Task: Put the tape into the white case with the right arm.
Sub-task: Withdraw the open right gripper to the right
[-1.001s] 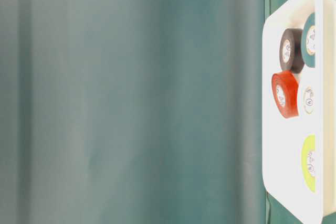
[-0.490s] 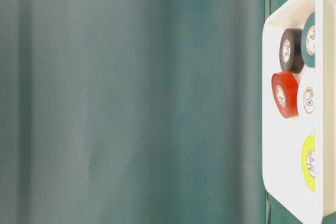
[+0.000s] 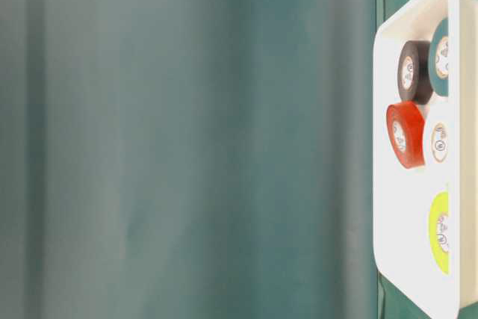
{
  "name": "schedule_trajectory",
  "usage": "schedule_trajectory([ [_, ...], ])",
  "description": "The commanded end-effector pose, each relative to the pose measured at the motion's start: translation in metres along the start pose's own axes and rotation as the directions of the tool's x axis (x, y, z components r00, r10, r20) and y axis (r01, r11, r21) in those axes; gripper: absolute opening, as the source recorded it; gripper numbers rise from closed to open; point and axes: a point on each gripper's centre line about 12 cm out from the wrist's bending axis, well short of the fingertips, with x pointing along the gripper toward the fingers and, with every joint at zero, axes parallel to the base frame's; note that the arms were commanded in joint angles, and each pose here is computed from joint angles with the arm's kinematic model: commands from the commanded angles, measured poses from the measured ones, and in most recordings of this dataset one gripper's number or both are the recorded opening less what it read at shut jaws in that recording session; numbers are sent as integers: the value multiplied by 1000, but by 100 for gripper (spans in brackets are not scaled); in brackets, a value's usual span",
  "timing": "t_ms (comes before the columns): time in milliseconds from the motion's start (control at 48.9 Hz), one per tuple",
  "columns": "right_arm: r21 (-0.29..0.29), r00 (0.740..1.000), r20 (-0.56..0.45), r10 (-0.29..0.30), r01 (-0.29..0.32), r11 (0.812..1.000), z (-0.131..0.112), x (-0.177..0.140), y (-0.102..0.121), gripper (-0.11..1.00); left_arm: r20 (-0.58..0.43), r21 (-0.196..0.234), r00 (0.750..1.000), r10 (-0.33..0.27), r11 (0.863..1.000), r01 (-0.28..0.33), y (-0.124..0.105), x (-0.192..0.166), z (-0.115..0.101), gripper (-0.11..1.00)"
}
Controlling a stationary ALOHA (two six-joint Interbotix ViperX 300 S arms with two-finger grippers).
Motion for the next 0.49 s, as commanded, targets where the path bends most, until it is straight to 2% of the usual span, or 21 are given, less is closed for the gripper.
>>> schedule_trajectory([
  [0, -1, 1000, 10, 7, -7, 1000, 5, 1, 1, 69, 8, -2, 1000, 1, 1000, -1, 0, 0, 4, 0],
  [123, -2, 1000, 11, 8, -7, 1000, 6, 1, 1, 65, 8, -1, 1000, 3, 1000, -3, 0, 0, 4, 0],
  [306, -11, 1000, 24, 16, -16, 1000, 17, 3, 3, 65, 8, -1, 1000, 3, 1000, -3, 0, 0, 4, 0],
  [470, -34, 999, -10, 36, -36, 999, 27, 15, 8, 65, 8, -2, 1000, 2, 1000, -2, 0, 0, 4, 0],
])
